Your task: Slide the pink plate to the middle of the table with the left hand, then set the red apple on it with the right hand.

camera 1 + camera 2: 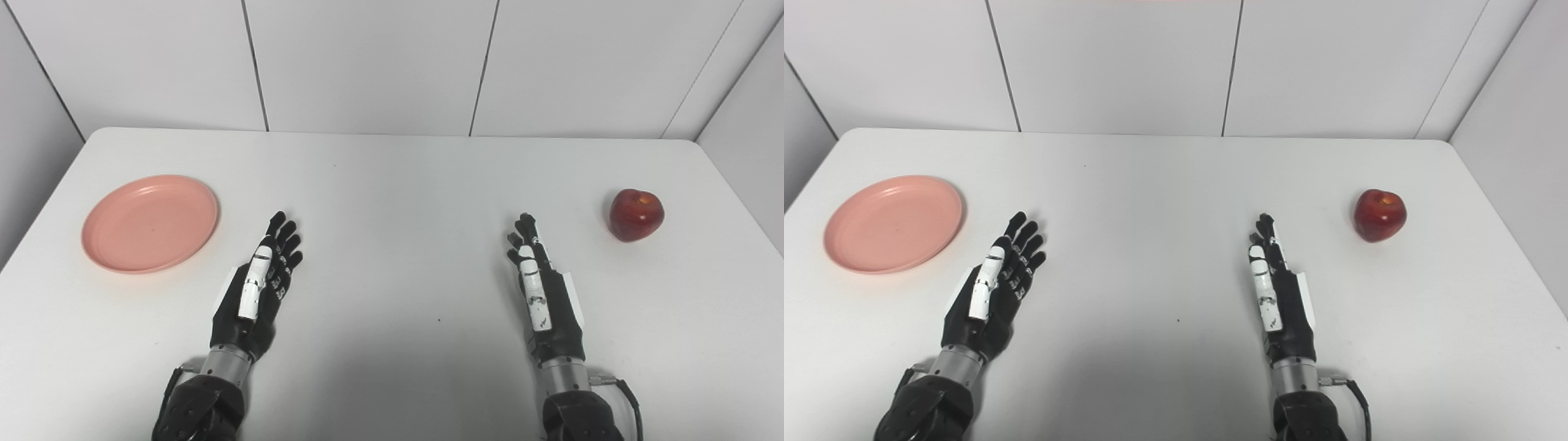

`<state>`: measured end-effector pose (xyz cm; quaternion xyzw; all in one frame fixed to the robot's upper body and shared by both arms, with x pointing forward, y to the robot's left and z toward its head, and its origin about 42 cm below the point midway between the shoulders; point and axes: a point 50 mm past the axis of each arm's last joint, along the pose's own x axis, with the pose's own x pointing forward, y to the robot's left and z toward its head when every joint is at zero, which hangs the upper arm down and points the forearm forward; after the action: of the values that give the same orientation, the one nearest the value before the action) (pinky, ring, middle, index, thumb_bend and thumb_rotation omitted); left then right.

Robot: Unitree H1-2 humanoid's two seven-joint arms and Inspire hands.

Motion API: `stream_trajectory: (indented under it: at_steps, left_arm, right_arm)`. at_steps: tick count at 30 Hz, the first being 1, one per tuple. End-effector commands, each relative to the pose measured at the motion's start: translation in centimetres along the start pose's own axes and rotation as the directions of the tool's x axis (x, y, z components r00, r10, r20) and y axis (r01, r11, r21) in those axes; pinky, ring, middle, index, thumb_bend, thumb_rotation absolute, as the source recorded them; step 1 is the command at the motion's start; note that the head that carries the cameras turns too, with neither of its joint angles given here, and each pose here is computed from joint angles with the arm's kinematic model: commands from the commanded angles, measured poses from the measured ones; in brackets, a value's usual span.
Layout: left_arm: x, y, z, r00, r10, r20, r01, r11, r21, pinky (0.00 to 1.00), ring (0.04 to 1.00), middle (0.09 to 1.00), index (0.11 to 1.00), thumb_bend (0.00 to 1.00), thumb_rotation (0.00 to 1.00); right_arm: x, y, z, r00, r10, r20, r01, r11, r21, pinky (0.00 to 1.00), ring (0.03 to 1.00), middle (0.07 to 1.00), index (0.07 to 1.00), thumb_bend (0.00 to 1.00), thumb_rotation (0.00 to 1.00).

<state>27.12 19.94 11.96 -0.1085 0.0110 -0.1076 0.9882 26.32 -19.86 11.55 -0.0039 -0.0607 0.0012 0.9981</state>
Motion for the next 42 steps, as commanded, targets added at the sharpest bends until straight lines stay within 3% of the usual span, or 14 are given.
stream_trajectory:
  at_steps: [1, 11, 18, 33, 42]
  left_arm:
    - [-0.1, -0.7, -0.1, 0.999, -0.005, 0.032, 0.004, 1.000, 0.004, 1.00, 1.000, 1.000, 0.982, 0.35, 1.00]
    - [0.3, -2.0, -2.4, 1.000, 0.004, 0.022, -0.004, 1.000, 0.010, 0.99, 0.972, 0.979, 0.960, 0.37, 1.00]
    - [0.5, -2.9, -2.8, 1.000, 0.020, 0.000, -0.020, 1.000, 0.008, 0.98, 0.961, 0.963, 0.942, 0.38, 1.00]
    - [0.4, -2.8, -2.9, 1.000, 0.022, -0.001, -0.022, 1.000, 0.009, 0.98, 0.962, 0.960, 0.934, 0.38, 1.00]
    - [1.0, -2.1, -1.7, 0.999, 0.013, 0.048, -0.014, 1.000, 0.022, 0.98, 0.960, 0.969, 0.952, 0.37, 1.00]
  right_arm:
    - [-0.4, -1.0, -1.3, 1.000, 0.003, 0.011, -0.003, 1.000, -0.002, 0.97, 0.966, 0.985, 0.982, 0.28, 1.00]
    - [-0.5, -3.1, -2.7, 0.999, 0.034, 0.020, -0.035, 0.999, 0.014, 1.00, 0.992, 1.000, 0.995, 0.31, 1.00]
    - [-0.7, -3.7, -2.8, 0.998, 0.054, 0.026, -0.054, 0.998, 0.013, 1.00, 1.000, 1.000, 0.999, 0.30, 1.00]
    - [-0.8, -3.7, -2.9, 0.997, 0.063, 0.043, -0.065, 0.998, 0.026, 1.00, 0.994, 0.999, 0.997, 0.27, 1.00]
    - [-0.7, -3.4, -2.8, 0.997, 0.064, 0.045, -0.066, 0.998, 0.024, 1.00, 0.991, 1.000, 0.999, 0.26, 1.00]
